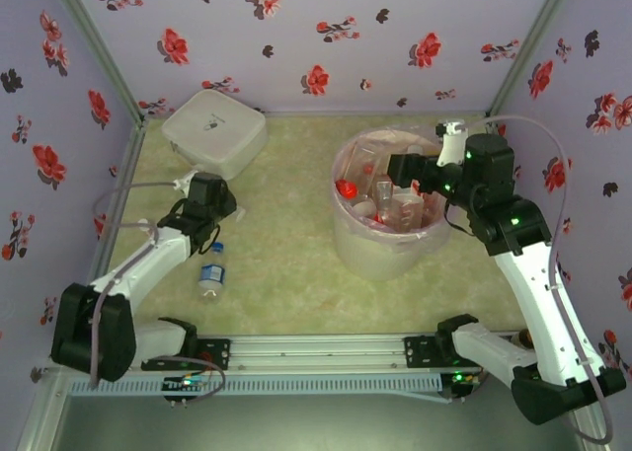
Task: Put the plastic bottles in the bin
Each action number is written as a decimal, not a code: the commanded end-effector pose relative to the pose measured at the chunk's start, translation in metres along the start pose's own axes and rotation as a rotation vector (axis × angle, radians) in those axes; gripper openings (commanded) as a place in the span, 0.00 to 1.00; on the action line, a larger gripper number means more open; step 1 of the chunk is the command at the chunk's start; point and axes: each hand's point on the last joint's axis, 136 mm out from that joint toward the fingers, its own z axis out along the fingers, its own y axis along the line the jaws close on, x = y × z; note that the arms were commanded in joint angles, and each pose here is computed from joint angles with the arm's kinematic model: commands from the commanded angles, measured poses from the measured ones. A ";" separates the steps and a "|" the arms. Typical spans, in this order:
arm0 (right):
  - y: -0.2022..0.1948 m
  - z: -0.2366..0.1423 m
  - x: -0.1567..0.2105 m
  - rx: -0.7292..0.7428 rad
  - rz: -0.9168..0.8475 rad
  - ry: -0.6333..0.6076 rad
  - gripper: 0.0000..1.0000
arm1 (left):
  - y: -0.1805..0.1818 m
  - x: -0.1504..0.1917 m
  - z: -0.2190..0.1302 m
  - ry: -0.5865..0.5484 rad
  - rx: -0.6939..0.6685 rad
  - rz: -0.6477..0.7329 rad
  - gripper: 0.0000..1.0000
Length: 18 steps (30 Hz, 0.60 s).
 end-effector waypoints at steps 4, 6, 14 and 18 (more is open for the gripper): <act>0.045 -0.009 -0.038 -0.230 0.060 -0.101 0.90 | -0.076 -0.005 -0.060 -0.013 0.365 0.242 0.23; 0.051 -0.007 -0.050 -0.258 0.088 -0.117 0.90 | -0.093 0.000 -0.078 -0.022 0.469 0.267 0.21; 0.105 0.018 -0.069 -0.406 0.074 -0.069 0.90 | -0.138 0.023 -0.132 -0.049 0.791 0.360 0.18; 0.138 0.037 -0.061 -0.454 0.014 -0.003 0.90 | -0.166 0.034 -0.171 -0.072 0.988 0.459 0.17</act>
